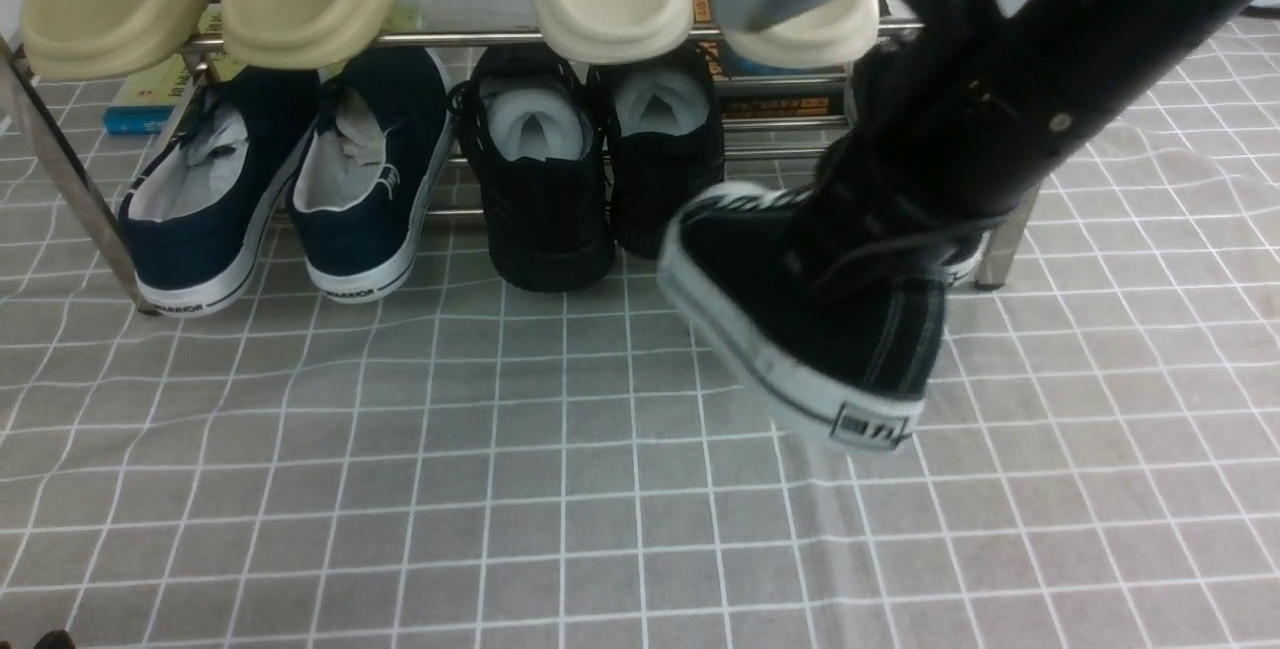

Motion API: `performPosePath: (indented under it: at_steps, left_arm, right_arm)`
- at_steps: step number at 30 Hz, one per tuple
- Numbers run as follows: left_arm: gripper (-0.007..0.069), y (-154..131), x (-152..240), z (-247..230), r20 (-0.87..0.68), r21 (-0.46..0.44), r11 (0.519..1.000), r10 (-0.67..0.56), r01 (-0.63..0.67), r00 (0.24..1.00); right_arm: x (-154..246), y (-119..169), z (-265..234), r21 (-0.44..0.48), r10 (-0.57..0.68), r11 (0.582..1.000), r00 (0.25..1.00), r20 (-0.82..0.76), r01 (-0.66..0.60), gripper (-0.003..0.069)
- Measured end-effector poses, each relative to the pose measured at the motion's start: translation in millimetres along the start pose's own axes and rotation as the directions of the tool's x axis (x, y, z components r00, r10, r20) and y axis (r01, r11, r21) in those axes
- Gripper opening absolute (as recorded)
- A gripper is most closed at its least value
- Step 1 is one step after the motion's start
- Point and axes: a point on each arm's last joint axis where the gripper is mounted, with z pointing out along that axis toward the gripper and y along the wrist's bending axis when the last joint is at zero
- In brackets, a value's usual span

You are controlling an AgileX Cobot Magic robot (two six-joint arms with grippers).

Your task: Take the shoes off the shelf with your hand from the grey coffee tablecloth.

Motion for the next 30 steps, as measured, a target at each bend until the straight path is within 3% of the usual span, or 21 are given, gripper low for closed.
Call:
performPosePath:
  at_steps: [5, 14, 20, 30]
  left_arm:
    - [0.0239, 0, 0, 0, 0.000, 0.000, 1.000, 0.000, 0.000, 1.000]
    - [0.0239, 0, 0, 0, 0.000, 0.000, 1.000, 0.000, 0.000, 1.000]
    - [0.0239, 0, 0, 0, 0.000, 0.000, 1.000, 0.000, 0.000, 1.000]
    - [0.0239, 0, 0, 0, 0.000, 0.000, 1.000, 0.001, -0.001, 1.000]
  right_arm:
    - [4, 16, 3, -0.020, -0.001, 1.000, 1.000, -0.017, 0.000, 0.0015]
    - [36, 14, -13, 0.025, 0.060, 0.998, 0.998, -0.025, -0.059, 0.0018]
    - [41, 6, -10, 0.098, 0.102, 0.990, 0.994, -0.035, -0.098, 0.0020]
    - [27, -19, 51, 0.280, 0.124, 0.957, 0.980, -0.157, -0.076, 0.0023]
